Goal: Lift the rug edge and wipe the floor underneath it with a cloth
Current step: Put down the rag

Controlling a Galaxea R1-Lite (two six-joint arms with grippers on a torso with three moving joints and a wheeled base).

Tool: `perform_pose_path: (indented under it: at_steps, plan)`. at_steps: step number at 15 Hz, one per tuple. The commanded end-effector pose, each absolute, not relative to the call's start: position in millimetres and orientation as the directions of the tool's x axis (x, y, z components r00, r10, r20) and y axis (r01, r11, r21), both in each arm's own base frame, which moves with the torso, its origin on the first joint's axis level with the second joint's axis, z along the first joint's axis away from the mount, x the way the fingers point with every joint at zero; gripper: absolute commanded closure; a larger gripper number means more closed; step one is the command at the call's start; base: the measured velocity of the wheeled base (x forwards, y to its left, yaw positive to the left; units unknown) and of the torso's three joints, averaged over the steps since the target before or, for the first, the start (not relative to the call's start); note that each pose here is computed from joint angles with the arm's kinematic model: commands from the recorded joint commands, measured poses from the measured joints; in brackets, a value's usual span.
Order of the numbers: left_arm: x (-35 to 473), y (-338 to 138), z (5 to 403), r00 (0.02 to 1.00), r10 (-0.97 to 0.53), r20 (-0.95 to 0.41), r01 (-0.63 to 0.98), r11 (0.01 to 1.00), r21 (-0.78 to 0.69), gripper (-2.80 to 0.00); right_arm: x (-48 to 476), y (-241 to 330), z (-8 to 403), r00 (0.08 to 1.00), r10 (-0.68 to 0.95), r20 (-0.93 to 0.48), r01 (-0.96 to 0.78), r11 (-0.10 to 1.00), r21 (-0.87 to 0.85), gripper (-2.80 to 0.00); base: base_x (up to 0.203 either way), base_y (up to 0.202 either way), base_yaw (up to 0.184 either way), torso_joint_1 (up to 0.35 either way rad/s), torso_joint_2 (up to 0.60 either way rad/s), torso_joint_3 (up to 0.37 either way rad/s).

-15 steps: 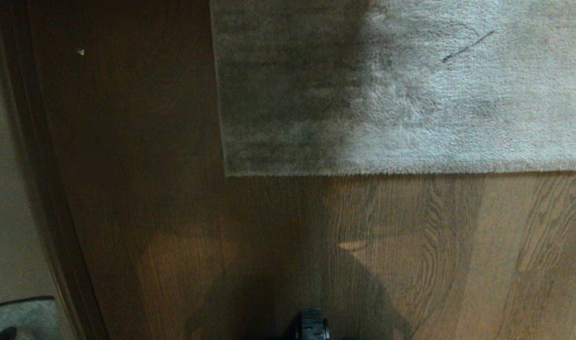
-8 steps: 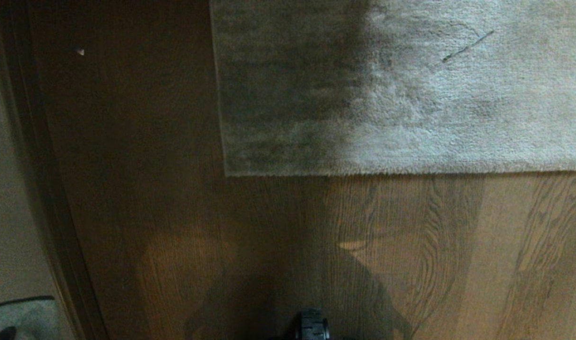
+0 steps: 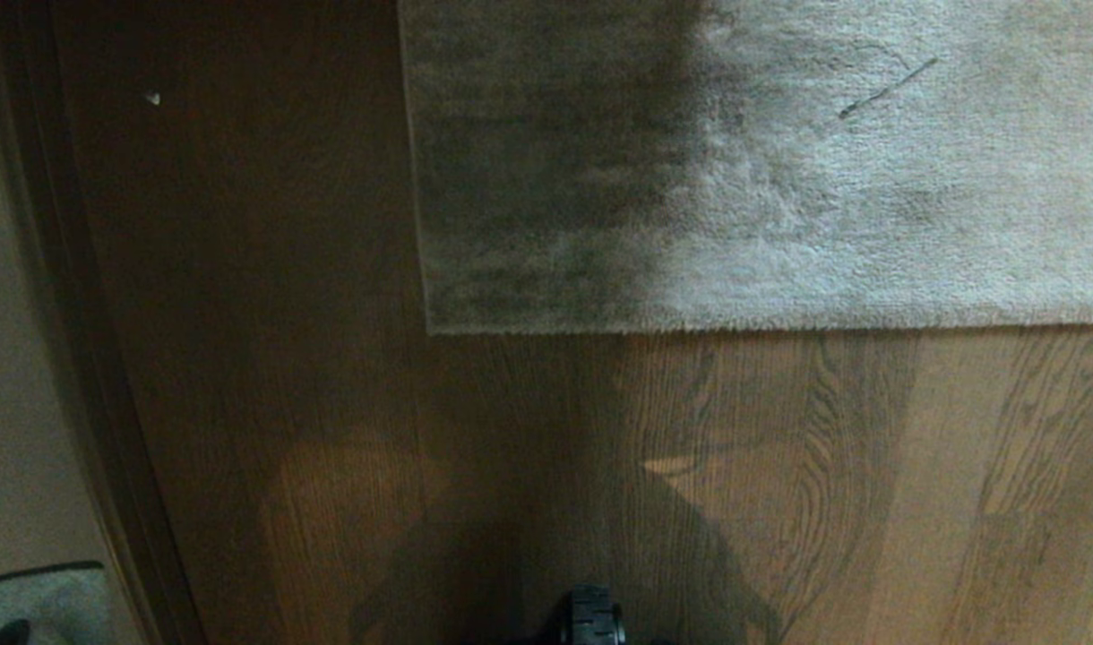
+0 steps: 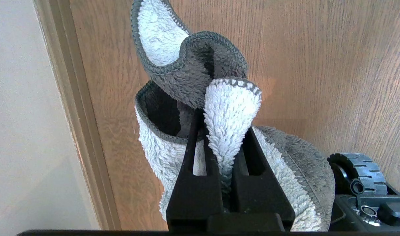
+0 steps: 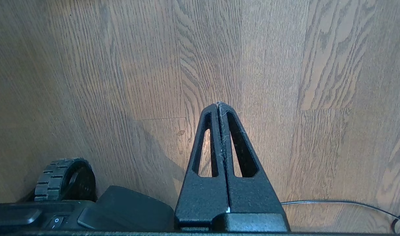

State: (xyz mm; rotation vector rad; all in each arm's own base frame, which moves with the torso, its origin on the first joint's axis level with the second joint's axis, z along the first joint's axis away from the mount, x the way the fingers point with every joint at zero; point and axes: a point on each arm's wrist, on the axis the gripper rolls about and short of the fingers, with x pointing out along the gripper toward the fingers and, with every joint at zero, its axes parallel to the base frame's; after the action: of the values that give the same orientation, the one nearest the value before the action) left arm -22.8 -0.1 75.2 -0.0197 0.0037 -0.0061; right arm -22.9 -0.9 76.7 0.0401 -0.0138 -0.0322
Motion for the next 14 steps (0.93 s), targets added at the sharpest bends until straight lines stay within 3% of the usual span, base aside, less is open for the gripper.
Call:
perform_pose_path:
  at_steps: [1,14]
  plan:
    - [-22.8,-0.1,75.2,1.0,-0.007,-0.003,0.007,1.0,-0.02,0.0,-22.8,-0.9,76.7,0.999,-0.032,0.012,0.032,0.999,0.04,0.0,0.0,0.0,0.0,0.0,0.0,0.0]
    - [-22.8,-0.1,75.2,1.0,-0.006,-0.003,0.006,1.0,-0.021,0.0,-22.8,-0.9,76.7,0.999,-0.032,0.012,0.032,0.999,0.04,0.0,0.0,0.0,0.0,0.0,0.0,0.0]
